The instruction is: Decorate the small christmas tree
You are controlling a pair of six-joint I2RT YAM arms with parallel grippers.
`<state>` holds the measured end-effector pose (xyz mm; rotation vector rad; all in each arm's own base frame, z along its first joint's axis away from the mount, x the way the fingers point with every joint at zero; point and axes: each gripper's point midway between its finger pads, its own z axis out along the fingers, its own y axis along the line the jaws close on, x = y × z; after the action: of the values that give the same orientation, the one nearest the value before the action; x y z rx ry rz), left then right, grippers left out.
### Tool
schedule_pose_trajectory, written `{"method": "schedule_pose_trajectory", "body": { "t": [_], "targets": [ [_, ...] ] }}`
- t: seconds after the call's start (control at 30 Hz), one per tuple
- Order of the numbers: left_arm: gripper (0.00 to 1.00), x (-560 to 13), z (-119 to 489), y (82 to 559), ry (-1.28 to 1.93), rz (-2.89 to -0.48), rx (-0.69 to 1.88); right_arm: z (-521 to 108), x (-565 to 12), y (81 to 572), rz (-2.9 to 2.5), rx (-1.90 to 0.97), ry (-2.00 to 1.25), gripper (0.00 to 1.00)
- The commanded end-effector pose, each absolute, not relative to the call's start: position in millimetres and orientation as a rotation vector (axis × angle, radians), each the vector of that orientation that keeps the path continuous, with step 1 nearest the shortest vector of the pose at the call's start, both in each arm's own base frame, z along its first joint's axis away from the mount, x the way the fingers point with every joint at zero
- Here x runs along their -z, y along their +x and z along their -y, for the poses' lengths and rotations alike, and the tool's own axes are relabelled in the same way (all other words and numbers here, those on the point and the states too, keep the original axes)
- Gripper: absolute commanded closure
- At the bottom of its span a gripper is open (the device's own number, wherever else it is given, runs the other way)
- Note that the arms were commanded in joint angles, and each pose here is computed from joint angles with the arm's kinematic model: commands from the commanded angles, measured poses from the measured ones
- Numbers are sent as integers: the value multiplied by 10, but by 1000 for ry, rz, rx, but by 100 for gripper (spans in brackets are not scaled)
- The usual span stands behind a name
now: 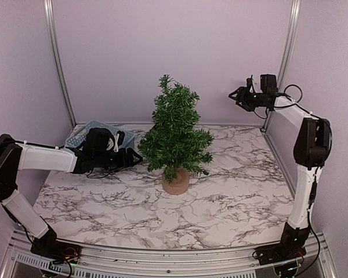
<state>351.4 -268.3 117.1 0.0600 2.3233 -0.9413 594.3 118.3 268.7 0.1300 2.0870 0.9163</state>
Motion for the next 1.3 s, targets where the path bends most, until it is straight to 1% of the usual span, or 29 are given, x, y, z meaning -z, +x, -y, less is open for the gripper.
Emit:
{"method": "schedule_pose_trajectory", "body": {
  "t": [0.0, 0.1, 0.2, 0.33, 0.37, 0.5, 0.57, 0.67, 0.77, 0.83, 1.0, 1.03, 1.13, 1.27],
  "targets": [
    [30, -1261, 2570, 3487, 86, -2308, 865, -1339, -2989, 6033, -2122, -864, 87, 38],
    [28, -1404, 2474, 3500, 76, -2286, 808, -1301, -3181, 6074, -2080, -898, 85, 36],
    [27, -1496, 2334, 3516, 41, -2274, 762, -1282, -3109, 6034, -2077, -884, 63, 36],
    [25, -1578, 2094, 3547, -30, -2260, 736, -1193, -3171, 5799, -1999, -925, 50, 36],
    [24, -1608, 2013, 3558, -49, -2254, 725, -1167, -3105, 5723, -1999, -939, 62, 36],
    [20, -1694, 1608, 3676, -151, -2223, 666, -1131, -3462, 5496, -1919, -909, 14, 36],
    [20, -1728, 1401, 3783, -197, -2206, 644, -1115, -3577, 5387, -1893, -896, 5, 36],
    [20, -1719, 1159, 3958, -226, -2219, 539, -1114, -3623, 5255, -1871, -889, -6, 36],
    [20, -1697, 900, 4169, -304, -2216, 487, -1138, -3492, 5108, -1885, -867, -16, 36],
    [21, -1722, 782, 4315, -311, -2215, 402, -1169, -3379, 4992, -1889, -872, -25, 36],
    [25, -1755, 677, 4665, -218, -2274, 213, -1189, -3034, 4737, -1923, -865, -43, 36],
    [26, -1686, 681, 4711, -194, -2306, 192, -1198, -2968, 4694, -1930, -861, -50, 37],
    [30, -1690, 802, 4812, -112, -2343, 232, -1250, -2797, 4555, -1951, -861, -70, 37],
    [34, -1676, 904, 4861, -89, -2331, 301, -1379, -2638, 4445, -1993, -833, -143, 37]
  ]
}}
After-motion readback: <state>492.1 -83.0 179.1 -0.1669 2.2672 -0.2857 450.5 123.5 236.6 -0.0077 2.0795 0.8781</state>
